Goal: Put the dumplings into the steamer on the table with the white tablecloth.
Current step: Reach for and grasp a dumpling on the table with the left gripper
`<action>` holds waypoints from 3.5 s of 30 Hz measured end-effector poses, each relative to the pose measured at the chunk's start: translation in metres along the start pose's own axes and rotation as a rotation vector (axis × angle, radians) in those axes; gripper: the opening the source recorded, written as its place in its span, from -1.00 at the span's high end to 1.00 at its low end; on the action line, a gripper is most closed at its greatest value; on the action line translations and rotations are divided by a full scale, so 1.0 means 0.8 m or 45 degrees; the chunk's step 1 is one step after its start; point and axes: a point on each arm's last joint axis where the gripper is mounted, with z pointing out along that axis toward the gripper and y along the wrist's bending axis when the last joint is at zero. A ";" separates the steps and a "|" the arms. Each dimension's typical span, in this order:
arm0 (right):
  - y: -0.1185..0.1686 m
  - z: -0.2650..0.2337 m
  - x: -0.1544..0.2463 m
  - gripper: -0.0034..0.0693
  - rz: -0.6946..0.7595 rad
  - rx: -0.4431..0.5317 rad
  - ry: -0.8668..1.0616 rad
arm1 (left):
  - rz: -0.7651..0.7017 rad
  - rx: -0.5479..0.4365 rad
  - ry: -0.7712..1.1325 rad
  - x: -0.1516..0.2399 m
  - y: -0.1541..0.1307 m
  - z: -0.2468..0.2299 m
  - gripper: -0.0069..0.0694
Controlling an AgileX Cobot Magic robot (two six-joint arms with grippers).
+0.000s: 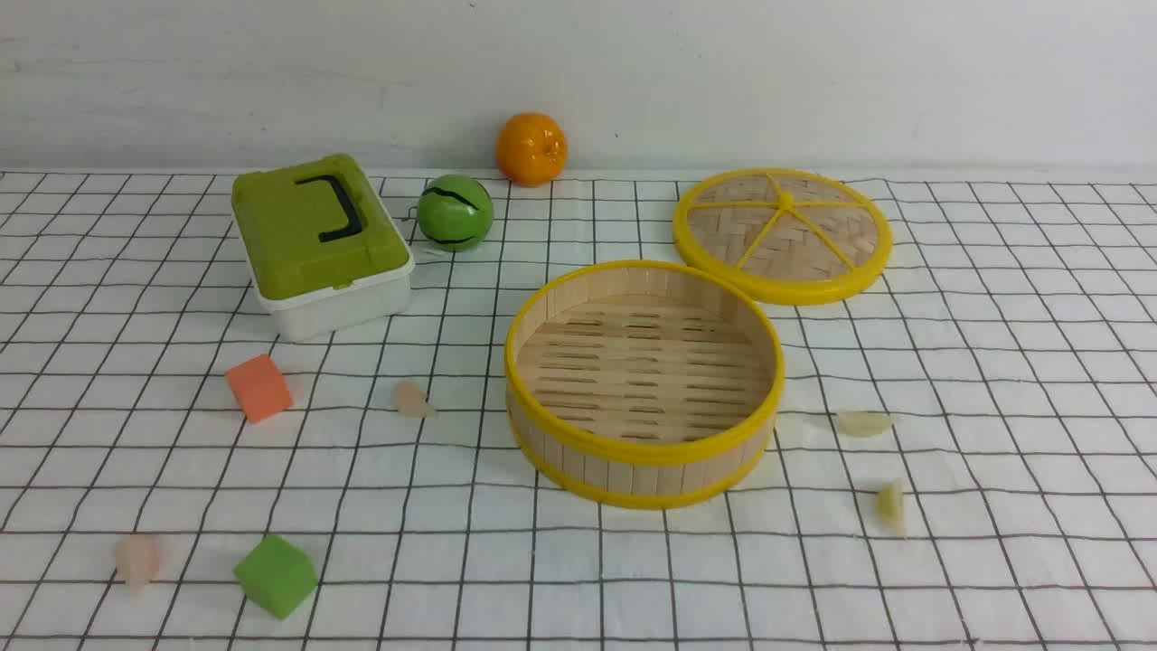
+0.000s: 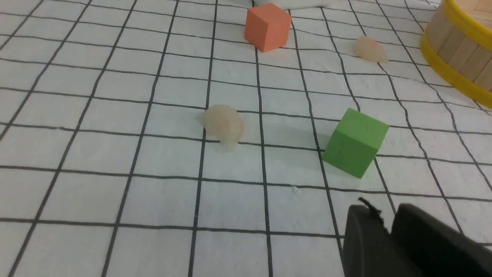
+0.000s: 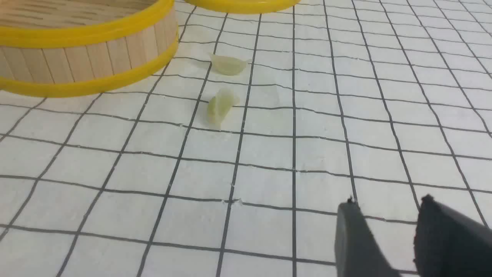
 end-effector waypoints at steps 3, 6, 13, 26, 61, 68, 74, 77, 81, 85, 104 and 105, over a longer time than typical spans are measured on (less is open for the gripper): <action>0.000 0.000 0.000 0.25 0.000 0.000 0.000 | 0.000 0.000 0.000 0.000 0.000 0.000 0.55; 0.000 0.000 0.000 0.25 0.000 0.000 0.000 | 0.000 0.000 0.000 0.000 0.000 0.000 0.55; 0.000 0.000 0.000 0.25 0.000 0.000 0.000 | 0.000 0.000 0.000 0.000 0.000 0.000 0.55; 0.000 0.000 0.000 0.25 0.000 0.000 0.000 | 0.000 0.000 0.000 0.000 0.000 0.000 0.55; -0.001 0.000 0.000 0.25 -0.039 0.013 0.001 | 0.005 0.029 -0.616 -0.053 -0.003 -0.013 0.48; -0.001 0.000 0.000 0.25 -0.054 0.016 0.002 | 0.000 0.041 -0.877 -0.072 -0.003 -0.026 0.46; -0.001 0.000 0.000 0.25 -0.055 0.016 0.002 | -0.103 0.077 -0.989 -0.080 -0.003 -0.033 0.45; -0.001 0.000 0.000 0.25 -0.055 0.016 0.002 | -0.407 0.223 -1.083 -0.086 -0.003 -0.040 0.44; -0.001 0.000 0.000 0.25 -0.055 0.016 0.002 | -0.610 0.347 -1.156 -0.094 -0.003 -0.048 0.44; -0.001 0.000 0.000 0.25 -0.055 0.016 0.002 | -0.596 0.382 -1.123 -0.138 -0.015 -0.073 0.52; -0.001 0.000 0.000 0.25 -0.056 0.017 0.002 | -0.276 -0.176 0.531 -0.240 -0.029 0.097 0.85; -0.001 0.000 0.000 0.25 -0.056 0.017 0.002 | -0.300 -0.197 0.590 -0.237 -0.028 0.111 0.85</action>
